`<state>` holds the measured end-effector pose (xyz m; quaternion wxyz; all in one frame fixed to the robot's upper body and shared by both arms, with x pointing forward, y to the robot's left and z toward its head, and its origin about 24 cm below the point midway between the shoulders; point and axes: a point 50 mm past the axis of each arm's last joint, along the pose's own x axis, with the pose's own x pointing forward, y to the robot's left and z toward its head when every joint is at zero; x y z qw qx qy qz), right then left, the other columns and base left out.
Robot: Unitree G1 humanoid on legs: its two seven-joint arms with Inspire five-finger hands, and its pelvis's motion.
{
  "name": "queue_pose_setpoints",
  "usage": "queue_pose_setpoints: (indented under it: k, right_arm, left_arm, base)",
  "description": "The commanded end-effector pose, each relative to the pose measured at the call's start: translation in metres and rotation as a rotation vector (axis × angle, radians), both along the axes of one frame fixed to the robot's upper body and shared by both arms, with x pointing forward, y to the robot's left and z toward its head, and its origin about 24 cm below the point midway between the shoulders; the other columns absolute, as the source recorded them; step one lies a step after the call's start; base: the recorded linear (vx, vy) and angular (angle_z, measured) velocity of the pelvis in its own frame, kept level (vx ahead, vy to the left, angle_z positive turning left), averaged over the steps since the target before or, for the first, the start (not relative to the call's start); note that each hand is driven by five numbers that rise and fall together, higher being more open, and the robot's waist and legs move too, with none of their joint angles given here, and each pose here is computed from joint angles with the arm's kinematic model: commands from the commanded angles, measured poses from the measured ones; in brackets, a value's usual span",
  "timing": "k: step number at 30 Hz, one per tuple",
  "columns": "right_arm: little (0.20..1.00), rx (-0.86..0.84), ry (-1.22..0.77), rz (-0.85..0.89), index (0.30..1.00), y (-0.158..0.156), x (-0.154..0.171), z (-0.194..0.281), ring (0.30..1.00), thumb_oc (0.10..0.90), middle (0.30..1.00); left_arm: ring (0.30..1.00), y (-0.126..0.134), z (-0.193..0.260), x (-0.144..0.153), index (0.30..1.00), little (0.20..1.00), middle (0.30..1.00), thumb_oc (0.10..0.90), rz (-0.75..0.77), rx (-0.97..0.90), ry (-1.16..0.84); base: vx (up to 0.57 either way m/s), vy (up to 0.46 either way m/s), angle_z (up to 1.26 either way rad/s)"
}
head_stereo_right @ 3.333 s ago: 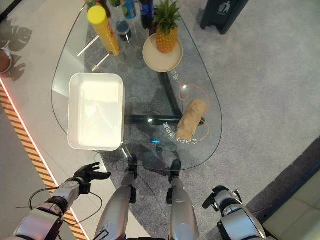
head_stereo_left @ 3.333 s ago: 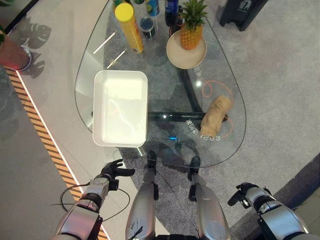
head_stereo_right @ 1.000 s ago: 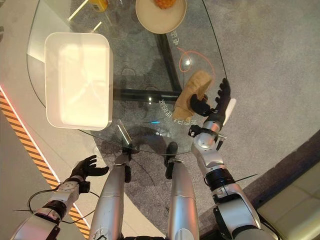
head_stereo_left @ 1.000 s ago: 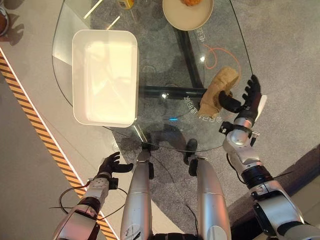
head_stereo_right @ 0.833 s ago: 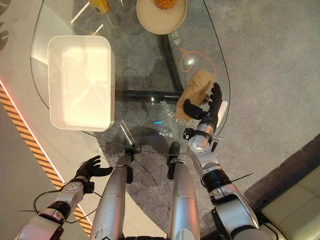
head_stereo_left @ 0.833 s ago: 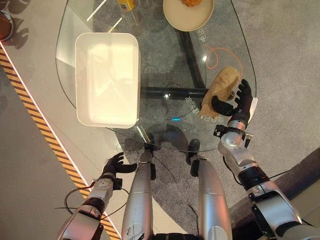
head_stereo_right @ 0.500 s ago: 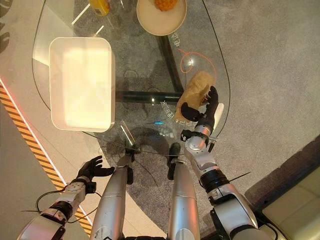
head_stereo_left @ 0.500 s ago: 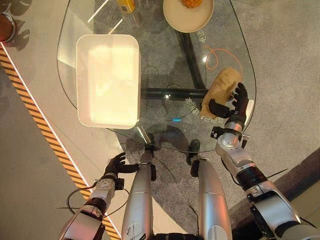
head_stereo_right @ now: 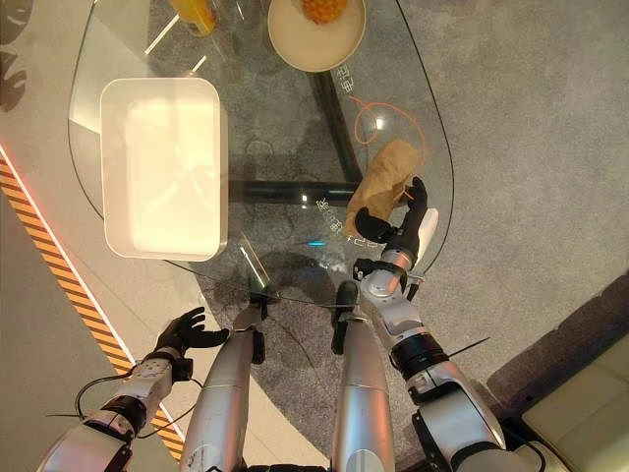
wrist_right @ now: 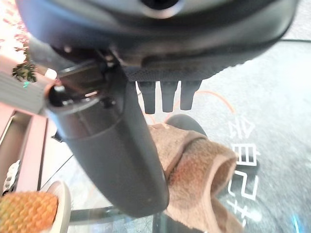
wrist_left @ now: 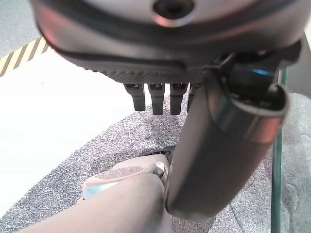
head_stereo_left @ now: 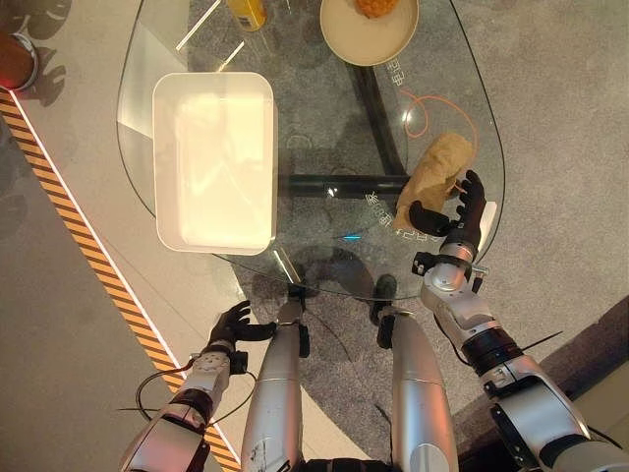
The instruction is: Wipe the table with a cloth and put it in the basket.
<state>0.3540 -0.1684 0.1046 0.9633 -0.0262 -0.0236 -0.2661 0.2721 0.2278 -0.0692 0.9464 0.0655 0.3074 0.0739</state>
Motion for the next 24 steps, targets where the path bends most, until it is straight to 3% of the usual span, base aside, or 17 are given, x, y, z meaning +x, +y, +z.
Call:
queue_pose_setpoints:
  k: [1, 24]
  right_arm:
    - [0.9, 0.039, -0.097, 0.029, 0.9, 0.009, 0.0, 0.017, 0.9, 0.8, 0.9]
    - [0.9, 0.042, -0.043, 0.176, 0.9, 0.047, -0.003, 0.014, 0.9, 0.8, 0.9]
  left_arm:
    - [0.9, -0.003, -0.018, -0.021, 0.9, 0.9, 0.9, 0.8, 0.039, 0.0, 0.06]
    - [0.9, -0.016, -0.022, -0.024, 0.9, 0.9, 0.9, 0.8, 0.019, -0.015, 0.069]
  base:
    - [0.0, 0.0, 0.0]
    - [0.0, 0.0, 0.0]
